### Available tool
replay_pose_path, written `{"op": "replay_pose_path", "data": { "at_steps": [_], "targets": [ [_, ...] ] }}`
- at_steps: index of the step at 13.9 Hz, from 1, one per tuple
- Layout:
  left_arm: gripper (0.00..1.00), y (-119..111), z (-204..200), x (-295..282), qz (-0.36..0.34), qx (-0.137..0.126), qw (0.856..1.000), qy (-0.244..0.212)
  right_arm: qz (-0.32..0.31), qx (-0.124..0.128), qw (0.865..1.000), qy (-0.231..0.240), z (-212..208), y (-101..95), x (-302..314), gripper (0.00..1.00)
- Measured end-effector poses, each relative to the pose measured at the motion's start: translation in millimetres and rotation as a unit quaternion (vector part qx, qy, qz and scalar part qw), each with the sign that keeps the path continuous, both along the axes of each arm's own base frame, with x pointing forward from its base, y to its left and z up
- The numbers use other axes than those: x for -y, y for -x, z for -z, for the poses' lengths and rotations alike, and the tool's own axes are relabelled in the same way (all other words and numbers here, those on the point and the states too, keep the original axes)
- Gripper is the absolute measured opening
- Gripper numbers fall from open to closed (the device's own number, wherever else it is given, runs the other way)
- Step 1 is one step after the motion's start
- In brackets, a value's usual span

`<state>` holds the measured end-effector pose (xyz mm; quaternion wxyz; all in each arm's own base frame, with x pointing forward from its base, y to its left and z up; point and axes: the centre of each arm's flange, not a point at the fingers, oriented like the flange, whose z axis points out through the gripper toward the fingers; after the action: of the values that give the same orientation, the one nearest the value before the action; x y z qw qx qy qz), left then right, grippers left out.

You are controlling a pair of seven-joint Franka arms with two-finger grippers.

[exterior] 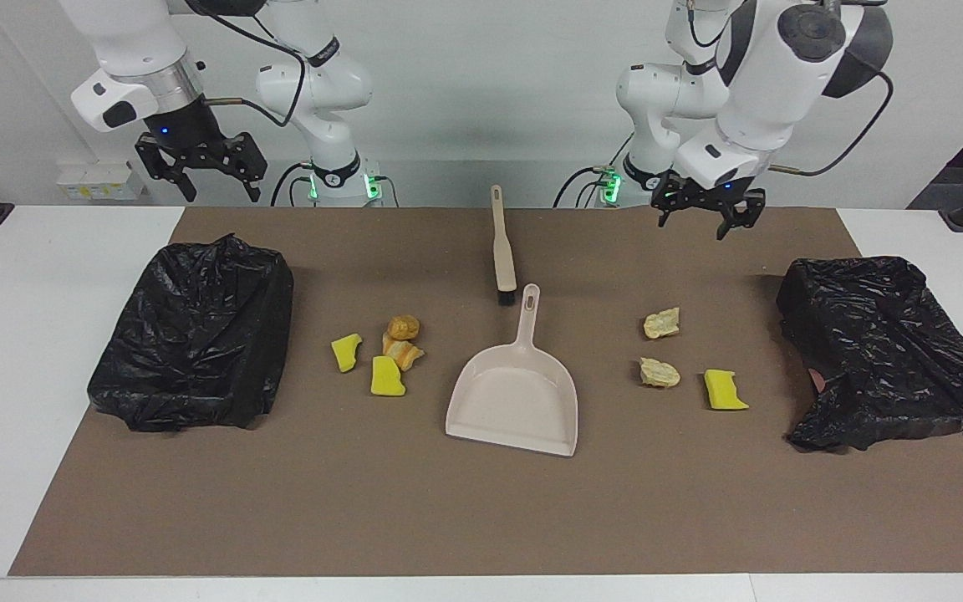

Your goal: Sweep and dump trash in bin

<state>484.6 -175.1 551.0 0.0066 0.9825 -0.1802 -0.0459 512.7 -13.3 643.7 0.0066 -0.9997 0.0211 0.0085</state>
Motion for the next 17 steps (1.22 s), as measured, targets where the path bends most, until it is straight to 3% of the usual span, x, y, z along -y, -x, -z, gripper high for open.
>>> {"op": "replay_pose_path", "data": {
  "at_steps": [4, 11, 14, 17],
  "targets": [
    [1.00, 53, 62, 77, 0.007, 0.012, 1.000, 0.009, -0.002, -0.006, 1.000, 0.000, 2, 1.0, -2, 1.00],
    [1.00, 193, 183, 209, -0.012, 0.025, 1.000, 0.007, -0.020, -0.034, 0.999, 0.003, 29, -4.7, -25, 1.00],
    [1.00, 234, 201, 240, -0.021, 0.023, 1.000, 0.001, -0.020, -0.041, 0.999, 0.003, 35, -3.0, -25, 1.00],
    [0.98, 257, 212, 251, -0.027, 0.018, 0.999, -0.010, -0.020, -0.043, 0.999, 0.003, 37, -2.1, -25, 1.00]
  ]
}}
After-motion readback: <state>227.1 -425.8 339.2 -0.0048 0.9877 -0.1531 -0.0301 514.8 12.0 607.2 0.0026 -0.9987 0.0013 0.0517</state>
